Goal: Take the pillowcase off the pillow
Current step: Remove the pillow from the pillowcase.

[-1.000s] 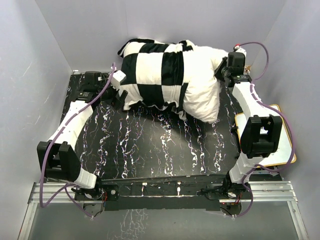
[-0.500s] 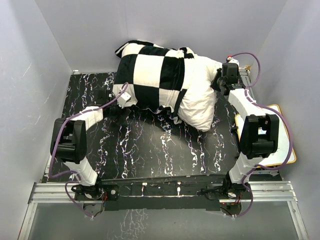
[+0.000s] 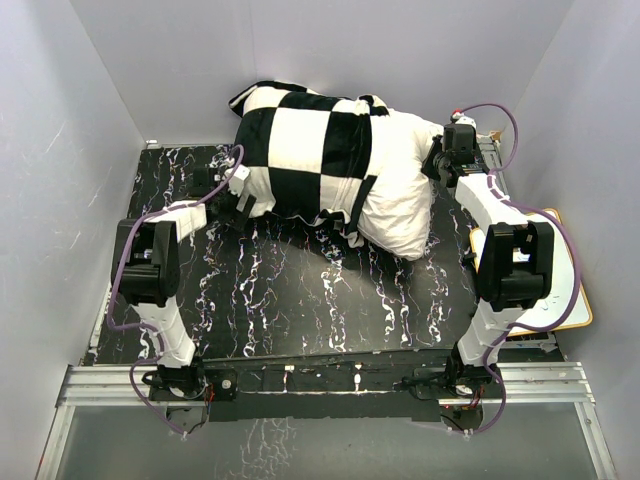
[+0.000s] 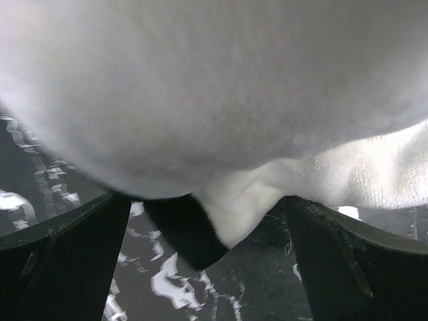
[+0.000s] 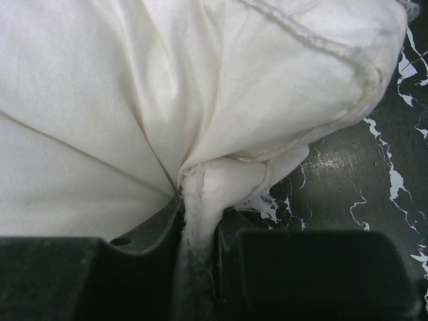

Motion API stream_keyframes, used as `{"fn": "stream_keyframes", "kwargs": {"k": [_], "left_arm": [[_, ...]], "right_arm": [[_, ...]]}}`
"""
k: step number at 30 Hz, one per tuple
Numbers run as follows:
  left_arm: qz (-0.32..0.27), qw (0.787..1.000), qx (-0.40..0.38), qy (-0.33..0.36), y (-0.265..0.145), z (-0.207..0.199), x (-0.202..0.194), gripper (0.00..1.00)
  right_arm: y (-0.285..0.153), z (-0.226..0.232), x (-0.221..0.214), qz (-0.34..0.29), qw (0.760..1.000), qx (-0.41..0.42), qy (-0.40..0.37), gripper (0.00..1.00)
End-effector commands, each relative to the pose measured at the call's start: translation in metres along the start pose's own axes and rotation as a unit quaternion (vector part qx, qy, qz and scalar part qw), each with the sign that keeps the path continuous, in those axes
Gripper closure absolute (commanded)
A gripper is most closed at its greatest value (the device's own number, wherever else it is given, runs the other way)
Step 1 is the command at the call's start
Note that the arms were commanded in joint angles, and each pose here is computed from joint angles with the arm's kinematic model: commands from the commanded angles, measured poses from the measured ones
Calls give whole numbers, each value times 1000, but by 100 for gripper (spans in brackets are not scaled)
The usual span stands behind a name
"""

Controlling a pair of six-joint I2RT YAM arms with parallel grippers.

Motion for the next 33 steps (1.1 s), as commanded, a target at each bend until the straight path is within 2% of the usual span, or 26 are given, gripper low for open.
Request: {"fn": "stream_keyframes", "kwargs": {"k": [1,4,7,9,13,15,17,23,25,26,30,32,33], "left_arm": [[-1,995,-73,-73,9,-6,2,3],[-2,988,-117,-101,12,-10,0,3],[-23,988,-107,-110,14,-2,-2,3],[-49,985,-88,-140,15,12,0,6],[-108,975,-63,-183,13,40,4,23],[-114,972,-86,-188,13,43,6,27],[-119,968,-118,-185,11,39,8,36],[-78,957,-214,-179,7,25,1,53],[-70,958,-222,-169,6,25,-5,66],[-70,958,-221,-167,4,26,-7,73],[-62,968,-193,-148,-8,39,-14,91],[-61,980,-152,-109,-19,49,-18,100],[-61,987,-120,-93,-24,56,-21,100]], "right_arm": [[-5,15,3,0,999,45,-16,92],[-9,18,7,-6,998,63,-18,92],[-14,22,12,-15,996,89,-17,92],[-16,24,15,-19,995,97,-18,92],[-21,26,19,-26,994,109,-16,92],[-23,29,19,-26,992,123,-11,92],[-23,31,18,-23,991,135,-7,92],[-34,35,24,-34,988,153,1,92],[-36,35,26,-38,988,152,1,92],[-37,35,27,-40,988,151,2,92],[-41,33,35,-52,989,136,5,92],[-44,29,42,-62,990,123,7,92],[-45,27,45,-67,991,117,9,92]]}}
Point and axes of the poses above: each gripper's point midway between its finger pads, its own y axis out along the fingers, its own z axis along the line the jaws close on, x = y × z, the point moved 10 cm from there along -y, back along the fingers, and after that the axes turned 8 degrees about -y, right-handed, at the moved point
